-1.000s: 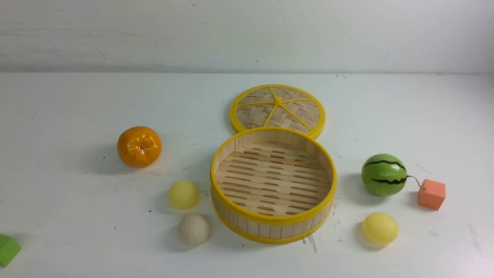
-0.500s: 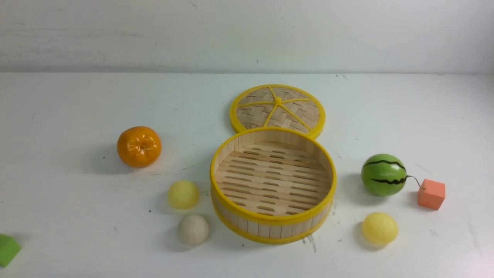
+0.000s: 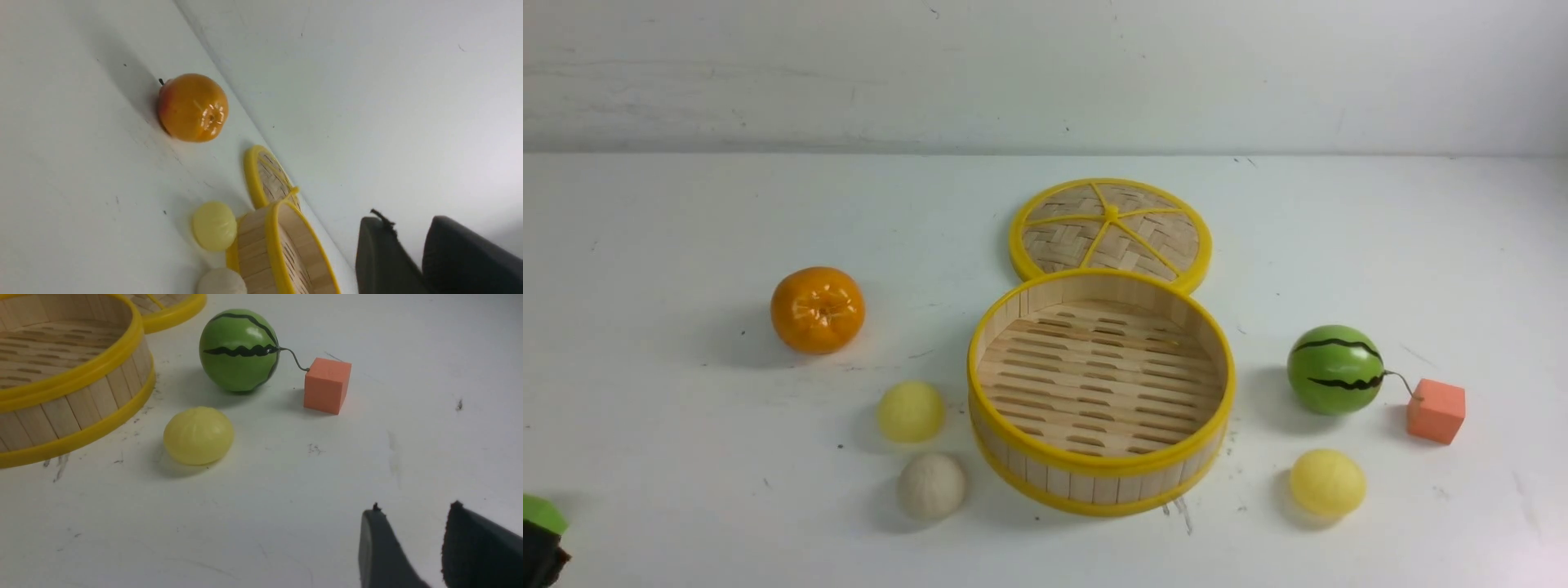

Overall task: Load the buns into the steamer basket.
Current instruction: Use the left arm to grab a steamed stuffed bun

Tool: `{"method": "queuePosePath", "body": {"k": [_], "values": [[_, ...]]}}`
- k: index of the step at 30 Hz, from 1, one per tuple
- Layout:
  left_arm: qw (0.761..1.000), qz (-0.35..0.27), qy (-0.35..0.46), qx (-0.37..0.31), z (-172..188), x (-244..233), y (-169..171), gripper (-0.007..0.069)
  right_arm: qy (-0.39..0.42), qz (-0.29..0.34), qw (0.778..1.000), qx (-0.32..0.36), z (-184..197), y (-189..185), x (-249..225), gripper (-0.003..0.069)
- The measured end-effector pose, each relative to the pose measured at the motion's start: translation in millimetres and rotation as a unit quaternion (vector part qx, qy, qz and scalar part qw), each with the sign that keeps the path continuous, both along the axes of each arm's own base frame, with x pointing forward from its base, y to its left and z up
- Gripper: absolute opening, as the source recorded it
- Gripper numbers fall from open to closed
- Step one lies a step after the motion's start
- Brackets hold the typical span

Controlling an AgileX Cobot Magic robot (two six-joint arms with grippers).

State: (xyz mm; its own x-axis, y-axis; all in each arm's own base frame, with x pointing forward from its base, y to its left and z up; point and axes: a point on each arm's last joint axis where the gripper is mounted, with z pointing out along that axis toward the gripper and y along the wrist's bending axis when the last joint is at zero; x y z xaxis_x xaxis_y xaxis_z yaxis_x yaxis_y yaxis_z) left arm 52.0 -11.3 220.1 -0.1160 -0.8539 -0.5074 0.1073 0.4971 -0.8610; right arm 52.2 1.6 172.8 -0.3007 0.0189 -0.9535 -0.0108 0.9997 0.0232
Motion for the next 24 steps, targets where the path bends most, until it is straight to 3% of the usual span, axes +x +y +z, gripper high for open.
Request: {"method": "queuePosePath", "body": {"k": [3, 4, 8, 10, 11, 12, 15, 17, 21, 24], "values": [[0.999, -0.023, -0.017, 0.045, 24, -7, -4, 0.0026, 0.000, 0.000, 1.000, 0.000, 0, 0, 0, 0.0239], [0.994, -0.043, -0.028, 0.096, 44, -15, -7, -0.0013, 0.000, 0.000, 1.000, 0.000, 0, 0, 0, 0.0239], [0.968, -0.128, 0.058, 0.208, 80, -7, -20, -0.0013, 0.000, 0.000, 1.000, 0.000, 0, 0, 0, 0.0239], [0.942, -0.182, 0.145, 0.244, 83, 8, -25, -0.0013, 0.000, 0.000, 1.000, 0.000, 0, 0, 0, 0.0239], [0.916, -0.214, 0.197, 0.275, 86, 20, -27, -0.0013, 0.000, 0.000, 1.000, 0.000, 0, 0, 0, 0.0239], [0.912, -0.221, 0.211, 0.274, 83, 25, -28, -0.0013, 0.000, 0.000, 1.000, 0.000, 0, 0, 0, 0.0239], [0.835, -0.280, 0.330, 0.339, 73, 68, -27, -0.0013, 0.000, 0.000, 1.000, 0.000, 0, 0, 0, 0.0239], [0.808, -0.297, 0.384, 0.334, 61, 99, -28, -0.0013, 0.000, 0.000, 1.000, 0.000, 0, 0, 0, 0.0239], [0.771, -0.341, 0.432, 0.321, 47, 152, -42, -0.0013, 0.000, 0.000, 1.000, 0.000, 0, 0, 0, 0.0239], [0.745, -0.381, 0.412, 0.361, 52, 181, -78, -0.0013, 0.000, 0.000, 1.000, 0.000, 0, 0, 0, 0.0239]]}}
